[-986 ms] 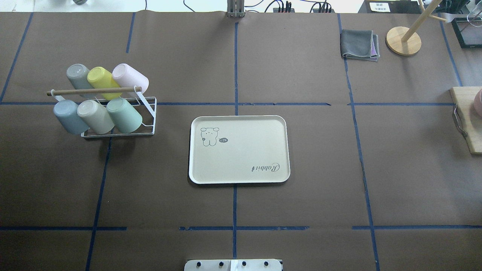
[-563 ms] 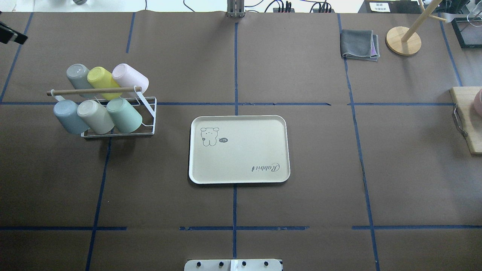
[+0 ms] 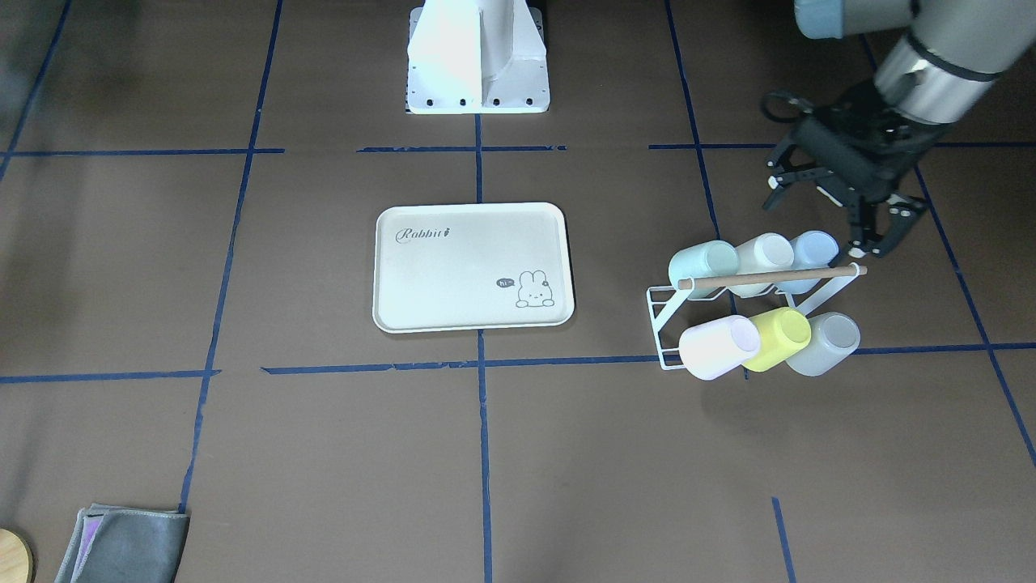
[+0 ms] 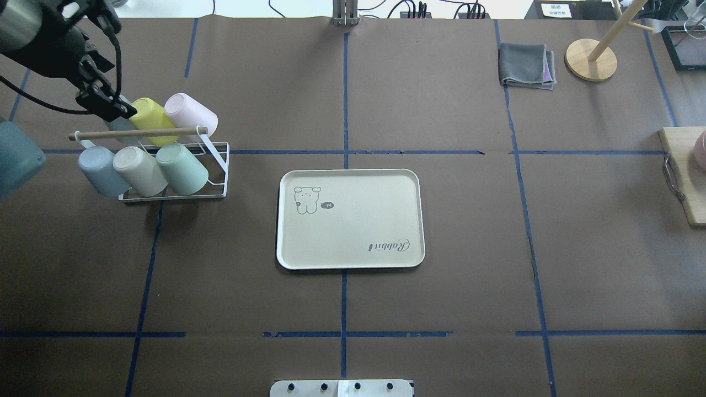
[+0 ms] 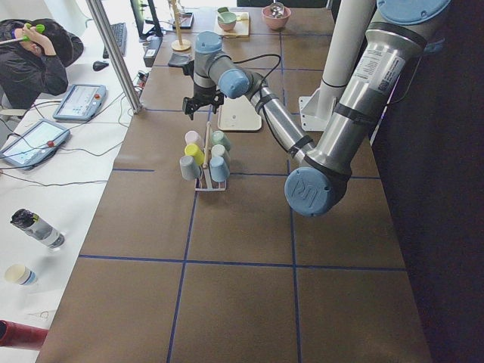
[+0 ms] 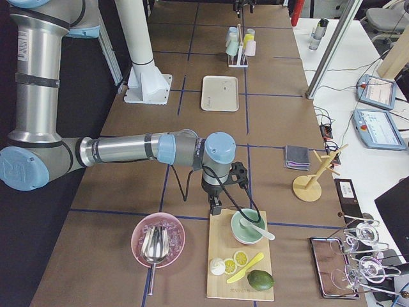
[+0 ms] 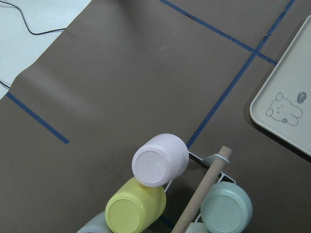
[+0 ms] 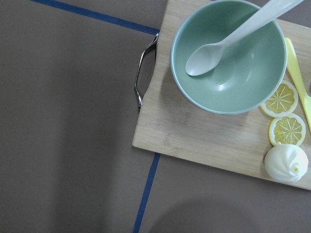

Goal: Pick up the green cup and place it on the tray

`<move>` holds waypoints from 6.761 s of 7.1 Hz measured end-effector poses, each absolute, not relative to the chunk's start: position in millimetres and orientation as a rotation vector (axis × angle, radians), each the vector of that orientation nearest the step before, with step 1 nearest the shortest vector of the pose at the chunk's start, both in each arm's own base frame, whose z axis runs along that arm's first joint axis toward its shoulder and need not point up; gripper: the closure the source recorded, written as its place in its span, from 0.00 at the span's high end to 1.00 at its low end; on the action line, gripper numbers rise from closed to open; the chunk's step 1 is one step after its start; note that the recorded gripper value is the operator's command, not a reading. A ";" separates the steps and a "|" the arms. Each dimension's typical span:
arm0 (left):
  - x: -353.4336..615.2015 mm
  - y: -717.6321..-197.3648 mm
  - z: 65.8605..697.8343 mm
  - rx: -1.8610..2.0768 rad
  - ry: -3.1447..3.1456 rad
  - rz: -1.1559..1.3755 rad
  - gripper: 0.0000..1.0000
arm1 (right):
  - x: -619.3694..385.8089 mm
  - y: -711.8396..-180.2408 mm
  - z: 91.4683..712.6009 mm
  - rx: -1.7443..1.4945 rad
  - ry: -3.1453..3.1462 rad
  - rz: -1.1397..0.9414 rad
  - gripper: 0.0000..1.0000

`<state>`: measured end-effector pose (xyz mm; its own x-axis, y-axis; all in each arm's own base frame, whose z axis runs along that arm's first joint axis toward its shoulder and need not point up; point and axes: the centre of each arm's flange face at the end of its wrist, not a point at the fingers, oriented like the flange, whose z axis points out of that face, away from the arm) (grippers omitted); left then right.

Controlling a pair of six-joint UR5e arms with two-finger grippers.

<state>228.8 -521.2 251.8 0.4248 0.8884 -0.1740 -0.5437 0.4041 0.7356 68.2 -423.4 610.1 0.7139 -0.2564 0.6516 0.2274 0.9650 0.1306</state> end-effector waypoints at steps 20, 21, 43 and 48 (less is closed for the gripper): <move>487.8 -402.1 299.9 0.465 -0.566 1.792 1.00 | 67.8 -404.6 627.7 0.004 -0.741 -0.254 1.00; 493.5 -407.5 306.6 0.471 -0.572 1.786 1.00 | 67.7 -404.4 627.8 0.004 -0.741 -0.254 1.00; 411.7 -410.7 242.9 0.570 -0.534 1.694 0.66 | 67.8 -404.1 626.3 0.008 -0.741 -0.256 1.00; 350.7 -388.5 180.2 0.808 -0.223 1.495 0.69 | 67.8 -404.8 623.4 0.013 -0.740 -0.259 1.00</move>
